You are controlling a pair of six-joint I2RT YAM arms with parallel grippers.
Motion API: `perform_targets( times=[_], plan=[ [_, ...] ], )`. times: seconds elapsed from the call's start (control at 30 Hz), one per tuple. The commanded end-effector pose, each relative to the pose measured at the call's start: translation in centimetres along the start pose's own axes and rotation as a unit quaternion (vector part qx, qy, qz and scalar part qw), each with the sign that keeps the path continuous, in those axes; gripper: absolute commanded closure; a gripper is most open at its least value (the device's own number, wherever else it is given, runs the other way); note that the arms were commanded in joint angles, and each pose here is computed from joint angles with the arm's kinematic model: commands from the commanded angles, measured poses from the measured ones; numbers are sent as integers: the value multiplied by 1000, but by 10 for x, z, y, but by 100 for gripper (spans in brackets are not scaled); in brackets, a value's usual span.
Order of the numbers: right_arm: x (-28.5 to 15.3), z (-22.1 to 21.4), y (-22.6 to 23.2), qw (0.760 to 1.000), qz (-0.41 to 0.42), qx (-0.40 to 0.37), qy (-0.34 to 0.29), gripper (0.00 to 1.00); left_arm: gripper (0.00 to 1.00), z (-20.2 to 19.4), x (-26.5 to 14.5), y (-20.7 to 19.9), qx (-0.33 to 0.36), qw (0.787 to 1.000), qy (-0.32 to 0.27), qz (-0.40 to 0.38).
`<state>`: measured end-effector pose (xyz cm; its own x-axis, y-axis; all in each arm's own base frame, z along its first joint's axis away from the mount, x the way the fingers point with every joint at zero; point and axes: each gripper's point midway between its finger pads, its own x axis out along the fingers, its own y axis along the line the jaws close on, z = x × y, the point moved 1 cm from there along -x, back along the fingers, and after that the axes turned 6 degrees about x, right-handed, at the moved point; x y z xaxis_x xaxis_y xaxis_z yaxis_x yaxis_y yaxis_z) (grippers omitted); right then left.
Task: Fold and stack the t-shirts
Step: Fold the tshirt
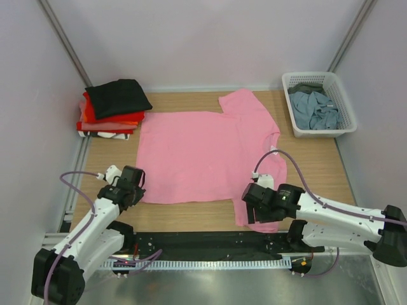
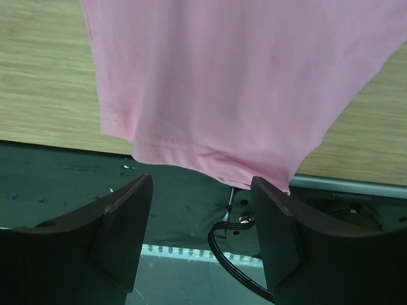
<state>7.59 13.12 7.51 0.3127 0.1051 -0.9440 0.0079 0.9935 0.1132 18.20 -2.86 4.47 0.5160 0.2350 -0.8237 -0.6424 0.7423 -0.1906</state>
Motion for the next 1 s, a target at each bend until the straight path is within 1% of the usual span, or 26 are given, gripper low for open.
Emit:
perform_targets(
  times=[0.0, 0.1, 0.27, 0.4, 0.47, 0.63, 0.73, 0.83, 0.87, 0.93, 0.97],
  plan=[
    [5, -8, -4, 999, -36, 0, 9, 31, 100, 6, 2, -2, 8, 1000, -17, -3],
    [7, -14, 3, 998, -48, -33, 10, 34, 100, 4, 2, -3, 13, 1000, -12, -4],
    [22, -20, 17, 996, -59, -59, 26, 34, 100, 5, 1, -4, 10, 1000, -18, -14],
    [35, -21, 28, 996, -51, -62, 25, 34, 100, 4, 1, -5, 9, 1000, -15, -17],
    [42, -22, 25, 996, -60, -63, 25, 35, 100, 4, 2, -5, 11, 1000, -14, -17],
    [55, -24, 20, 996, -65, -55, 12, 43, 100, 4, 2, -5, 12, 1000, -14, -18],
    [60, -28, 14, 996, -66, -53, 17, 45, 100, 4, 2, -5, 12, 1000, -14, -18],
    [64, -34, 10, 997, -62, -50, 24, 51, 100, 4, 2, -5, 12, 1000, -14, -17],
    [64, -35, 10, 997, -60, -47, 24, 59, 100, 4, 2, -6, 12, 1000, -14, -18],
    [62, -35, 8, 997, -56, -40, 22, 69, 100, 5, 1, -5, 12, 1000, -15, -17],
    [60, -34, 7, 998, -55, -37, 19, 78, 100, 5, 1, -5, 12, 1000, -15, -17]
  ],
)
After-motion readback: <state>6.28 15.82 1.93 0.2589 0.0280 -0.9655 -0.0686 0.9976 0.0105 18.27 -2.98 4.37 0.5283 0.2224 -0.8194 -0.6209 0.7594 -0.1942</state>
